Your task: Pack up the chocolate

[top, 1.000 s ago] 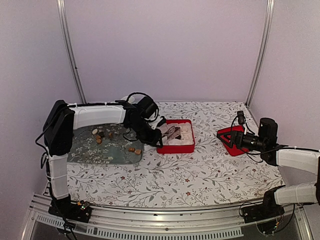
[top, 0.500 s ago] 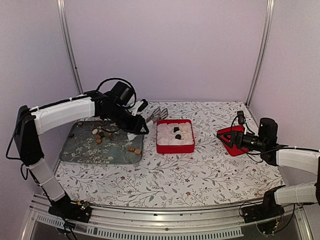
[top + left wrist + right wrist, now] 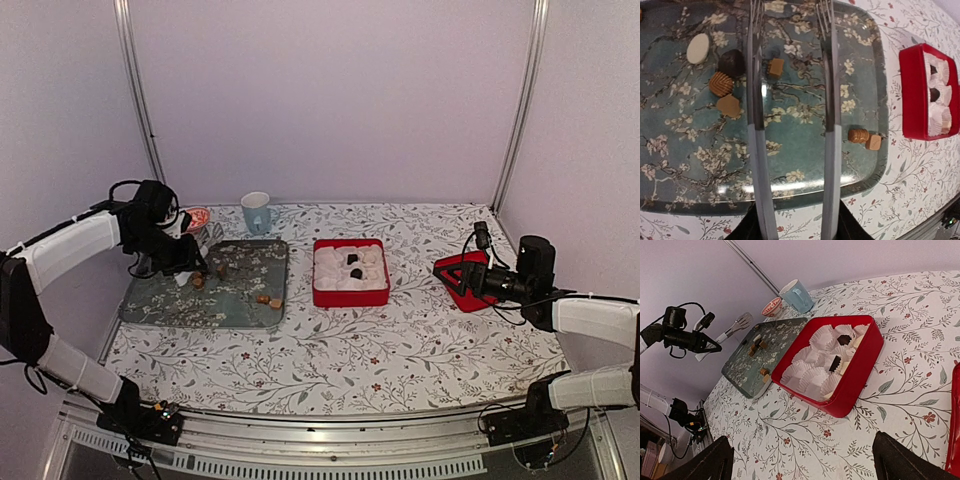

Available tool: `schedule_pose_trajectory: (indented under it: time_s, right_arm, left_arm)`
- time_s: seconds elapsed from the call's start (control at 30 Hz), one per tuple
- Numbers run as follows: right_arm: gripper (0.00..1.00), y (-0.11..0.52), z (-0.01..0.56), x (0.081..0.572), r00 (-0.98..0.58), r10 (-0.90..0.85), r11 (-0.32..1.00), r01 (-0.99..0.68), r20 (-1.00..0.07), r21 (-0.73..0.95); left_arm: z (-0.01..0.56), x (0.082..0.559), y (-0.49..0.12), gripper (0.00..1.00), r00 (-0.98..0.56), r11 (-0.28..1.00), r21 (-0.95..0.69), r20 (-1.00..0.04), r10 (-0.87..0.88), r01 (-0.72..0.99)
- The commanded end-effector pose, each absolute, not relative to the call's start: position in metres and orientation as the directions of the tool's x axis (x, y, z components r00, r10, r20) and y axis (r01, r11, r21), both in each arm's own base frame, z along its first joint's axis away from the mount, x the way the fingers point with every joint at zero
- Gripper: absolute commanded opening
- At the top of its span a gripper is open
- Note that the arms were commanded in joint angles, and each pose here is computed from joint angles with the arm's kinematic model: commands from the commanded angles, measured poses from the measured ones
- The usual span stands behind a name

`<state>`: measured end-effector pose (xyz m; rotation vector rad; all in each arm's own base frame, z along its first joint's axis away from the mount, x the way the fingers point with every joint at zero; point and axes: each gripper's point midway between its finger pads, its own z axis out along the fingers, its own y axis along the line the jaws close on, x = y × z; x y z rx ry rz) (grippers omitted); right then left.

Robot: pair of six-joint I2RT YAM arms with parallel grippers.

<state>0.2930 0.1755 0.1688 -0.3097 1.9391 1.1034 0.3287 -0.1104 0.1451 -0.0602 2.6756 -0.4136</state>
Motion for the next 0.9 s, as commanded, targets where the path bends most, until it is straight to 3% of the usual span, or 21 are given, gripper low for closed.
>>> schedule_pose_trajectory:
  time_s: [0.0, 0.87]
  right_arm:
    - [0.99, 0.177, 0.169, 0.293, -0.601, 0.186, 0.569, -0.579, -0.777, 0.584]
    - [0.99, 0.177, 0.167, 0.294, -0.6, 0.188, 0.575, -0.574, -0.777, 0.583]
  left_arm:
    - [0.128, 0.321, -0.083, 0.38, -0.915, 0.952, -0.302, -0.373, -0.157, -0.04]
    - [0.082, 0.332, -0.063, 0.38, -0.948, 0.949, -0.298, -0.263, -0.182, -0.1]
